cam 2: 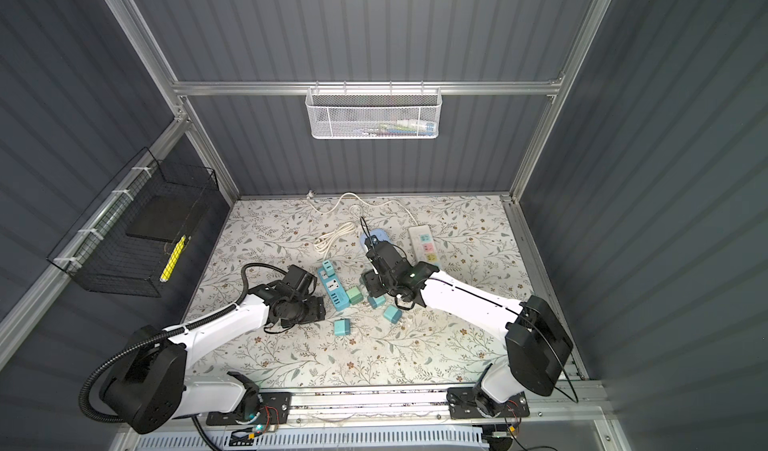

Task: Insert the plug
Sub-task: 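Lower left gripper and close it on the second teal two-port adapter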

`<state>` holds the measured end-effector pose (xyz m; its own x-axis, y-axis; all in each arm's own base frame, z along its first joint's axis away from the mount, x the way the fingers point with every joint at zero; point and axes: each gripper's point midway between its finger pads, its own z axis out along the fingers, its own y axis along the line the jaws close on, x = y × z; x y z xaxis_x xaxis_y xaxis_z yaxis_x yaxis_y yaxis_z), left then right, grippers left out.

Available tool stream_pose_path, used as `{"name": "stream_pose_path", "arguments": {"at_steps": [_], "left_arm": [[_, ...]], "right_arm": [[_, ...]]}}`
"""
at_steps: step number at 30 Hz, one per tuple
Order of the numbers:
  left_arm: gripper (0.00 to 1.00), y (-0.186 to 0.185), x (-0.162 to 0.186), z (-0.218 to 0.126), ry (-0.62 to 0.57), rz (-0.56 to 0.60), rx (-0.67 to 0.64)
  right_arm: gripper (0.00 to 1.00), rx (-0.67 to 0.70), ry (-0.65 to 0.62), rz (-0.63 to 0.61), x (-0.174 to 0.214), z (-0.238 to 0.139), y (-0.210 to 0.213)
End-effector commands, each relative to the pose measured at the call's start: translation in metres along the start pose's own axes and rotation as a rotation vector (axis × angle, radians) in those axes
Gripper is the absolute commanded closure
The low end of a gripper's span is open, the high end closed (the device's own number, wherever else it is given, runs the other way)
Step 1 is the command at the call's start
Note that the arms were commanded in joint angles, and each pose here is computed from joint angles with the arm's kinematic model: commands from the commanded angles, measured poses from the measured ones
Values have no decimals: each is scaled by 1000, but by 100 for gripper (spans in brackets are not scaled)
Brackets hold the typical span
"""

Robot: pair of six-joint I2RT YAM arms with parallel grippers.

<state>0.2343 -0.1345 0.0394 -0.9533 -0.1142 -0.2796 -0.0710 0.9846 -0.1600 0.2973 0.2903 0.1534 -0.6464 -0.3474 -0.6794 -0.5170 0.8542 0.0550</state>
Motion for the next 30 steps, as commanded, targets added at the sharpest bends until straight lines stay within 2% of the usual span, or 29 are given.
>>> {"name": "stream_pose_path", "arguments": {"at_steps": [1, 7, 14, 22, 30], "left_arm": [[23, 23, -2, -5, 2, -5, -154], [28, 12, -4, 1, 31, 2, -135], [42, 24, -2, 6, 54, 42, -215], [44, 23, -6, 7, 68, 100, -258], [46, 28, 2, 4, 79, 82, -308]], "right_arm": [[35, -16, -30, 12, -5, -4, 1], [39, -40, -41, 11, -8, 0, 4], [42, -55, -52, 14, -10, 0, 6], [43, -53, -55, 25, -9, 2, 3], [43, -52, -61, 28, -9, 2, 2]]}}
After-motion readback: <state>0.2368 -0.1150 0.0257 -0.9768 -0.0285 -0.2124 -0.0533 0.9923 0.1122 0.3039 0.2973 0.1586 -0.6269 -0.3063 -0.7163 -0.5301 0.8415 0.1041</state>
